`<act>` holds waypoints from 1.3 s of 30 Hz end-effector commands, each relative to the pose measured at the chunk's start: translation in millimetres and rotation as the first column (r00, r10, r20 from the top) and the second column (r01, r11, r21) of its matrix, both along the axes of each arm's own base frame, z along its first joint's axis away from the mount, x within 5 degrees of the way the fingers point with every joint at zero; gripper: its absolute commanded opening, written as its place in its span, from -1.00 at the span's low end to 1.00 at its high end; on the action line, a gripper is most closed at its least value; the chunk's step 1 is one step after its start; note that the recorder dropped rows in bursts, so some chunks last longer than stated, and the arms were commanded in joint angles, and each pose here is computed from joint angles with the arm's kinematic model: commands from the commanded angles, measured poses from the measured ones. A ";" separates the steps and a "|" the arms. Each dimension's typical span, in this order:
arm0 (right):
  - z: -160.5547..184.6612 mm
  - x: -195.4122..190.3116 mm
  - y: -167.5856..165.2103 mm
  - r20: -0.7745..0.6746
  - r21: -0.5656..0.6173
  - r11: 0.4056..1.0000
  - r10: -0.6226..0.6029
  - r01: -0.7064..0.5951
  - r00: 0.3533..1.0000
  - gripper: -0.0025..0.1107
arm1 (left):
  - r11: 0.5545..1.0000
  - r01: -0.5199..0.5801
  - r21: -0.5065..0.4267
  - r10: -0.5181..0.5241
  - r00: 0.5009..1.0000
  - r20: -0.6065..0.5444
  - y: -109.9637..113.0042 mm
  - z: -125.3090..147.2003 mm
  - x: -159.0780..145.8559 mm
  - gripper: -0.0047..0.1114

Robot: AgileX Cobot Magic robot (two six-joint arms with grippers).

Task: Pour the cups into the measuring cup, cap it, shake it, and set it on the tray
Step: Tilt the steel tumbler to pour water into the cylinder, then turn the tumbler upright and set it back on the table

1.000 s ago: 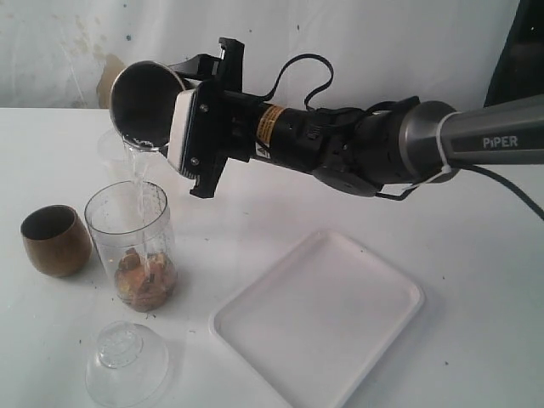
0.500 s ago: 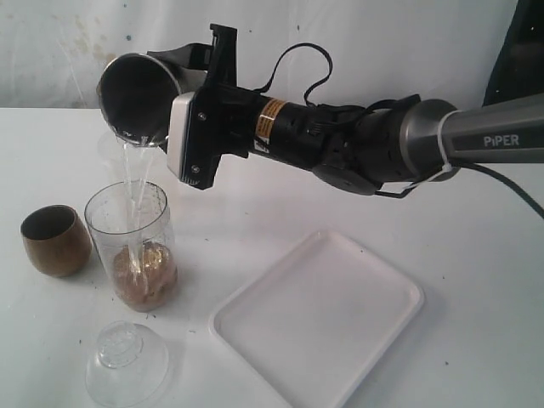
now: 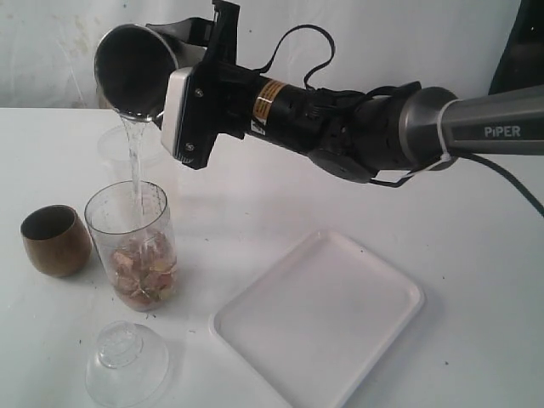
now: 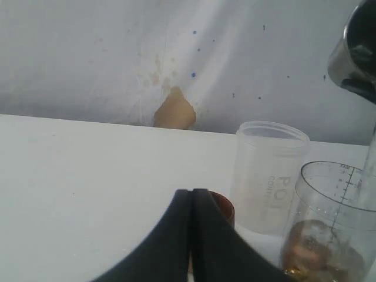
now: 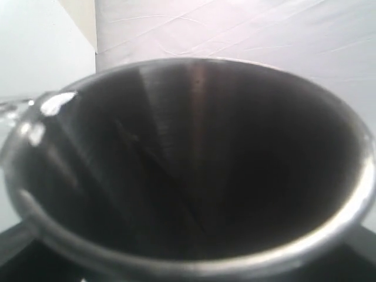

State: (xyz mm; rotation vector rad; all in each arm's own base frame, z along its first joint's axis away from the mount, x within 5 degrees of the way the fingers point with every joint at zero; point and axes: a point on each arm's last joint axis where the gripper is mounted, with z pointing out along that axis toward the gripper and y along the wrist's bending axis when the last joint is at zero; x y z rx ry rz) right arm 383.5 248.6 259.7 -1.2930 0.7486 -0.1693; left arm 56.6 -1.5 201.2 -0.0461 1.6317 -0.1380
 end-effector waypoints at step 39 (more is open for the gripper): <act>-67.6 9.4 -40.4 -0.819 0.449 0.754 0.133 0.479 0.558 -0.96 | 1.000 0.009 0.008 -0.009 1.000 0.013 -0.6 -0.3 -0.2 -0.92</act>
